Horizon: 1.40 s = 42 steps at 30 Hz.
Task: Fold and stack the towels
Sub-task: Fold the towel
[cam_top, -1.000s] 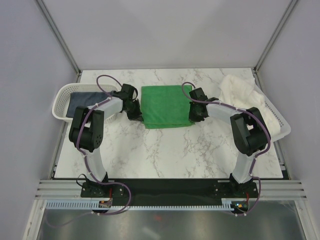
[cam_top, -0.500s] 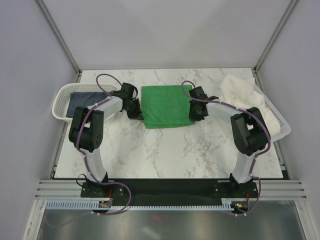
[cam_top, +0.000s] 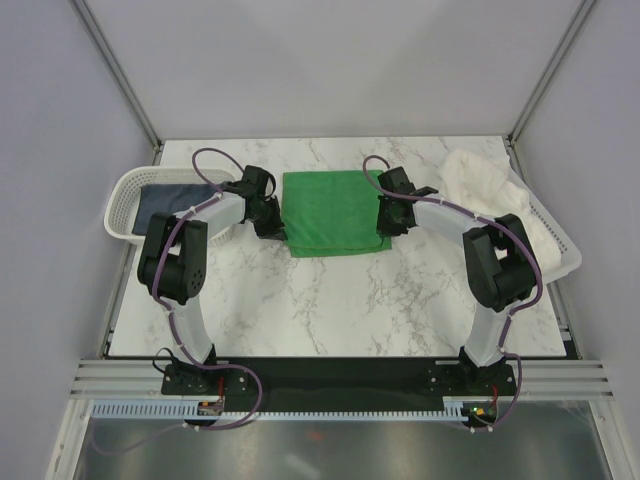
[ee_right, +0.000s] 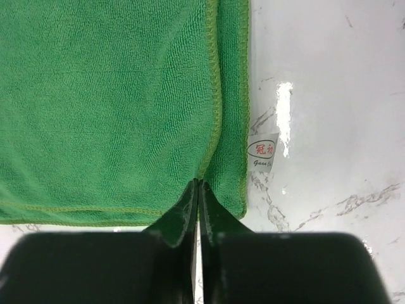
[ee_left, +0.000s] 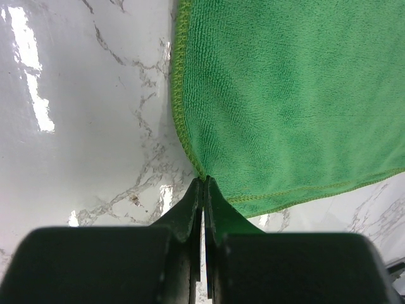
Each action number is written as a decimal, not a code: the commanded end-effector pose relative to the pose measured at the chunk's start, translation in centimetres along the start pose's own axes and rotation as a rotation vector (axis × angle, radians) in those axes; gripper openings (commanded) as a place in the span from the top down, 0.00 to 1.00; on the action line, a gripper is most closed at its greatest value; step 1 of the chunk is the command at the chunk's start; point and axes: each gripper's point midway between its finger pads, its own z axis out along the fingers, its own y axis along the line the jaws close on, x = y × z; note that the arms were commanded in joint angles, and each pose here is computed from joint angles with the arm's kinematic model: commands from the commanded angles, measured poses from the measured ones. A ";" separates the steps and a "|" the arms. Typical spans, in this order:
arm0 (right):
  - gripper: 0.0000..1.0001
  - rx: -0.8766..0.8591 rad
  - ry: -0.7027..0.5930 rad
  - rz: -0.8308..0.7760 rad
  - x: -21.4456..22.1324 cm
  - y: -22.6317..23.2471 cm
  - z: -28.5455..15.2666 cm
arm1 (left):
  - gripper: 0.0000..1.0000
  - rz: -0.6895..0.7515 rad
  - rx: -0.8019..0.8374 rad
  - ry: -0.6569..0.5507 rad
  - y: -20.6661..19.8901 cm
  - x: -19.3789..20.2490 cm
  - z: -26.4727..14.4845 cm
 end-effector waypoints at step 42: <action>1.00 0.075 -0.087 -0.071 -0.6 -3.9 -2.0 | 0.98 -0.021 0.045 0.018 -0.8 3.4 -0.4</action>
